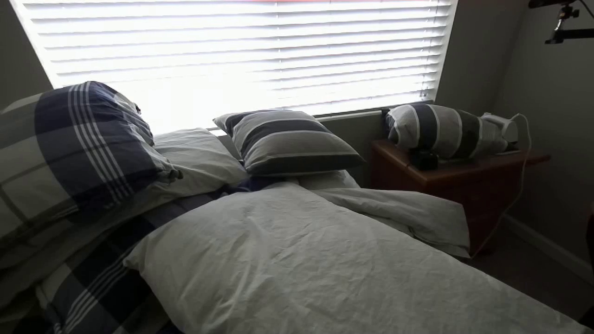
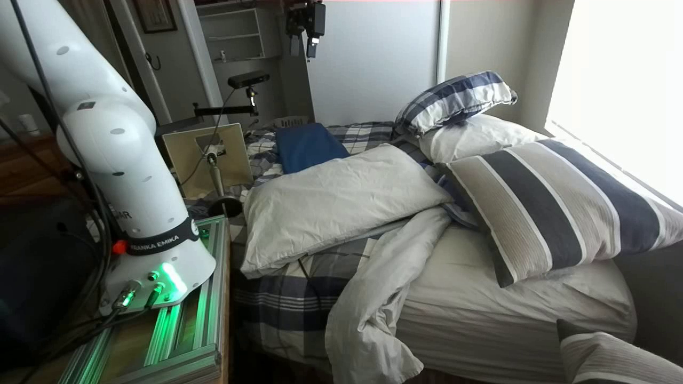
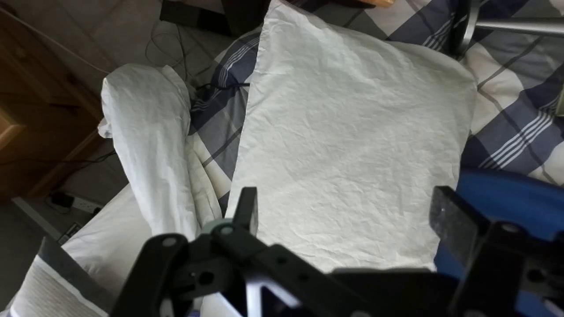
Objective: Flip the white pillow over.
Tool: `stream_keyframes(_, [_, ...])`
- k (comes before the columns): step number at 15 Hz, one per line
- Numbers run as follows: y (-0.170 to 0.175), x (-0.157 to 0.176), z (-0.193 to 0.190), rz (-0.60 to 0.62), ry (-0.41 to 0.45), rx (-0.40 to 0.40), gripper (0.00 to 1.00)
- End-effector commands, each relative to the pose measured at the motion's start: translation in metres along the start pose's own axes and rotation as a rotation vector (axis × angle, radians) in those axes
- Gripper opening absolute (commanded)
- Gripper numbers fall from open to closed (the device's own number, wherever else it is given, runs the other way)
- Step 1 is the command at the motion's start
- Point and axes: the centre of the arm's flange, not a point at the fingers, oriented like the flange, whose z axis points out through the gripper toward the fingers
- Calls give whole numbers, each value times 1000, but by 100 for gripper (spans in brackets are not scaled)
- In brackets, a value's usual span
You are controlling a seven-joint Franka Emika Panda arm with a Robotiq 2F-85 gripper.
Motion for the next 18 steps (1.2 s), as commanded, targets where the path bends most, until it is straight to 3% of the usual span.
stream_keyframes(1, [0, 0, 0, 0, 0, 0, 100])
stream_keyframes(5, [0, 0, 0, 0, 0, 0, 100])
stream_keyframes(8, [18, 28, 4, -67, 3, -29, 100])
stream_keyframes(11, [44, 71, 29, -164, 75, 18, 100])
stream_keyframes(14, [75, 117, 67, -227, 174, 116, 100])
stream_keyframes(18, [105, 164, 131, -149, 238, 324, 100])
